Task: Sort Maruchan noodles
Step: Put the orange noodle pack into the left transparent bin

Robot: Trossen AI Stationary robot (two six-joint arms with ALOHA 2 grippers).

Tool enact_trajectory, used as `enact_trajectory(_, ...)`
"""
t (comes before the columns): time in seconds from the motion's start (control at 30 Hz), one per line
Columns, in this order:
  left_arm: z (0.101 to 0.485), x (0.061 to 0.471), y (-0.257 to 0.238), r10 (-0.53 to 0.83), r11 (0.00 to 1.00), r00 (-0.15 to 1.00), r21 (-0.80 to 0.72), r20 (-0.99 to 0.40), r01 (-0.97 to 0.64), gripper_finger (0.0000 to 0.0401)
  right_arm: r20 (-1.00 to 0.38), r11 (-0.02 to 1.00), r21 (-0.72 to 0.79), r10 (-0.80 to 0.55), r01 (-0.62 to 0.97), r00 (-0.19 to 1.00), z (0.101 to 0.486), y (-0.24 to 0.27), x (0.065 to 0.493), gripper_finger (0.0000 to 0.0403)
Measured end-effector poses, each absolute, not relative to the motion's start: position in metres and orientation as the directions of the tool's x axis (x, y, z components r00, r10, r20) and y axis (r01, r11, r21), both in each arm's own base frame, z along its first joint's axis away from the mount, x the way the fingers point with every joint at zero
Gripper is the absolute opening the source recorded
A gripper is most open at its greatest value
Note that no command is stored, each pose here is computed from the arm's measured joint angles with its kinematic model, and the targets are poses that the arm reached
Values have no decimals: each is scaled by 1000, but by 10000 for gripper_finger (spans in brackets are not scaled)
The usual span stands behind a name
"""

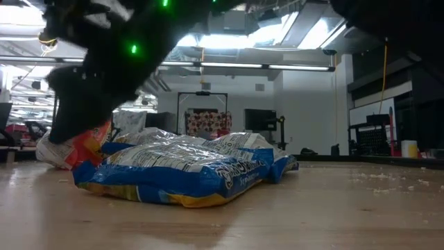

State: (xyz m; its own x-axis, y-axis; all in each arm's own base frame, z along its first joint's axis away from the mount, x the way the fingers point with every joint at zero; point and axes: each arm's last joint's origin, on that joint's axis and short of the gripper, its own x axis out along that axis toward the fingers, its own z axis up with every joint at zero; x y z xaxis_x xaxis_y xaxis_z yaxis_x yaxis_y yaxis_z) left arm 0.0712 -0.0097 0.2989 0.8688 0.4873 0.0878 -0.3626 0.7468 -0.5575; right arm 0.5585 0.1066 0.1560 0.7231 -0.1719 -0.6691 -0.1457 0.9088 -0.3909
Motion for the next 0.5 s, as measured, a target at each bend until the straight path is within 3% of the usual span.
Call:
enact_trajectory(0.3, 299, 71, -10, 488, 747, 869, -557, 87, -363, 176, -666, 900, -433, -283, -48, 690, 129, 78, 567, 339)
enact_trajectory(0.5, 299, 71, -10, 489, 746, 868, -557, 87, -365, 176, -668, 907, -419, -278, -40, 690, 131, 70, 568, 254)
